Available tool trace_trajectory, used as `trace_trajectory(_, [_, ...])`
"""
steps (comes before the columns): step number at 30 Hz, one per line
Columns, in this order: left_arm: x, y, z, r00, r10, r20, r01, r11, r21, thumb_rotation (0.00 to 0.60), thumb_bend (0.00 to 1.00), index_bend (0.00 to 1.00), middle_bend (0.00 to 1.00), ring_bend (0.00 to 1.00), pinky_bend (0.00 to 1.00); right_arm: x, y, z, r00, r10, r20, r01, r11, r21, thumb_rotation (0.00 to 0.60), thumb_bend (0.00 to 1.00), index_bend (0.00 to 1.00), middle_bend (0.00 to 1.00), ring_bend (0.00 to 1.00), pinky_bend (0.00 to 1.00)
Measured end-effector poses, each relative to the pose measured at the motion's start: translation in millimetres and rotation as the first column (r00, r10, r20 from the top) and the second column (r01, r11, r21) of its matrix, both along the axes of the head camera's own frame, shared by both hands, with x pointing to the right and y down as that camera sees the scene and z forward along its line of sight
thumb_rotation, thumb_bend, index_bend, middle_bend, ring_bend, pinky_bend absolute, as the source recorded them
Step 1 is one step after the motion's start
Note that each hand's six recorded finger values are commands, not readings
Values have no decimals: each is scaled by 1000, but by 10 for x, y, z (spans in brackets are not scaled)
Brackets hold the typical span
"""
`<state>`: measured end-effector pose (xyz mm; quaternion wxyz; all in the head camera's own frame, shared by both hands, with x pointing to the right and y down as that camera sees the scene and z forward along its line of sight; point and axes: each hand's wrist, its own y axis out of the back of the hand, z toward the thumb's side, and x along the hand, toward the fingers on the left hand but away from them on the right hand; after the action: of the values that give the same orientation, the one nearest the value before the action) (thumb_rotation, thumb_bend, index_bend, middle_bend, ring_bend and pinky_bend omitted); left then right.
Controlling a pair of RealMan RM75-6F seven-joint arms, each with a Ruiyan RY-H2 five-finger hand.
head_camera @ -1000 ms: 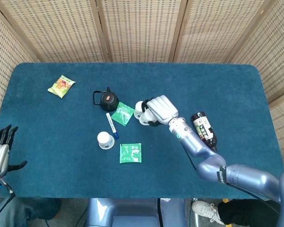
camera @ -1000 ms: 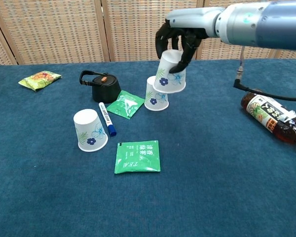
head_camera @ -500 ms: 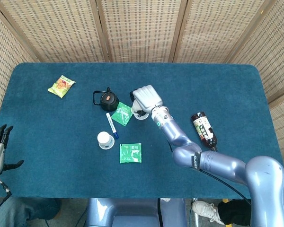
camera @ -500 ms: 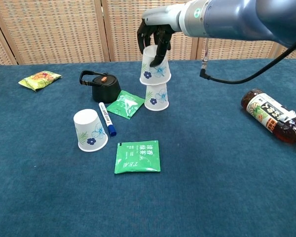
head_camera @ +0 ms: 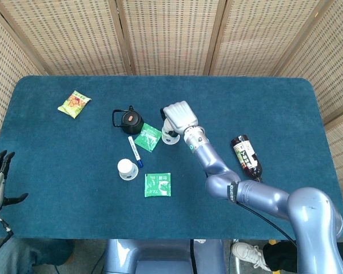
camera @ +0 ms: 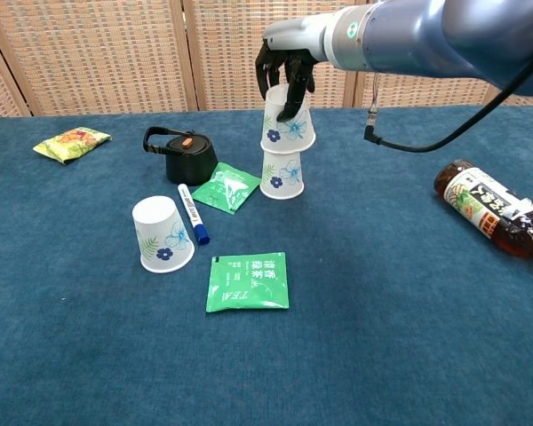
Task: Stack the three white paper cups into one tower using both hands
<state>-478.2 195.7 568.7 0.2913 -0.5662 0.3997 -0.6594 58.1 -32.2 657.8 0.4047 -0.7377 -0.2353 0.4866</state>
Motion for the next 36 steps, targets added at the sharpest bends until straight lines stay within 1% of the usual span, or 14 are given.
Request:
trace_trajectory(4, [-29, -4, 8, 1000, -11, 5, 11, 1000, -2, 600, 0, 0, 0, 0, 0, -12, -27, 35, 1000, 19, -1, -19, 1000, -14, 600, 417, 437, 495, 484, 546])
trace_trajectory(5, [-34, -6, 7, 1000, -13, 5, 13, 1000, -2, 600, 0, 0, 0, 0, 0, -18, -26, 42, 1000, 22, 1, -22, 1000, -20, 600, 385, 410, 473, 471, 545])
trace_trajectory(6, [-37, -9, 4, 1000, -14, 6, 14, 1000, -1, 600, 0, 0, 0, 0, 0, -26, -24, 49, 1000, 23, 2, -23, 999, -25, 600, 296, 356, 433, 436, 540])
trace_trajectory(7, [-36, -12, 0, 1000, -14, 6, 14, 1000, 1, 600, 0, 0, 0, 0, 0, -37, -19, 56, 1000, 20, 2, -20, 999, -32, 600, 193, 272, 364, 372, 508])
trace_trajectory(8, [-34, -12, -3, 1000, -13, 5, 13, 1000, 2, 600, 0, 0, 0, 0, 0, -43, -13, 63, 1000, 17, 1, -17, 999, -37, 600, 73, 160, 254, 267, 434])
trace_trajectory(9, [-33, -8, -3, 1000, -12, 5, 12, 1000, 0, 600, 0, 0, 0, 0, 0, -46, -6, 69, 1000, 15, 1, -15, 999, -45, 600, 8, 77, 157, 174, 351])
trace_trajectory(11, [-32, -5, -2, 1000, -12, 5, 12, 1000, -1, 600, 0, 0, 0, 0, 0, -52, 13, 84, 1000, 14, 4, -14, 997, -74, 600, 0, 7, 24, 34, 174])
trace_trajectory(12, [-30, -6, 0, 1000, -11, 4, 11, 1000, -2, 600, 0, 0, 0, 0, 0, -54, 23, 88, 1000, 15, 7, -14, 996, -89, 600, 0, 1, 6, 12, 132])
trace_trajectory(13, [-28, -6, 0, 1000, -11, 3, 11, 1000, -2, 600, 0, 0, 0, 0, 0, -58, 35, 90, 1000, 16, 12, -14, 995, -103, 600, 0, 0, 0, 0, 87])
trace_trajectory(15, [-24, -2, -2, 1000, -9, 1, 9, 1000, -2, 600, 0, 0, 0, 0, 0, -61, 32, 63, 1000, 12, 16, -10, 995, -100, 600, 0, 0, 0, 0, 51])
trace_trajectory(20, [-14, 4, -18, 1000, -5, -4, 5, 1000, 3, 600, 0, 0, 0, 0, 0, -21, -7, -91, 1000, -19, 20, 20, 999, -26, 600, 0, 0, 0, 0, 29])
trace_trajectory(24, [-5, 9, -19, 1000, 3, -7, -3, 1000, 4, 600, 0, 0, 0, 0, 0, 140, 4, -198, 999, -42, 17, 41, 999, 26, 600, 0, 0, 0, 0, 7])
trace_trajectory(30, [85, 9, 27, 998, 54, -29, -54, 999, 0, 600, 0, 0, 0, 0, 0, 655, 141, -321, 997, -78, -8, 78, 990, 115, 600, 0, 6, 0, 0, 0])
trace_trajectory(36, [283, -52, 135, 983, 164, -79, -165, 986, -10, 600, 0, 0, 0, 0, 0, 1228, 444, -417, 993, -115, -23, 117, 975, 187, 600, 0, 12, 0, 0, 0])
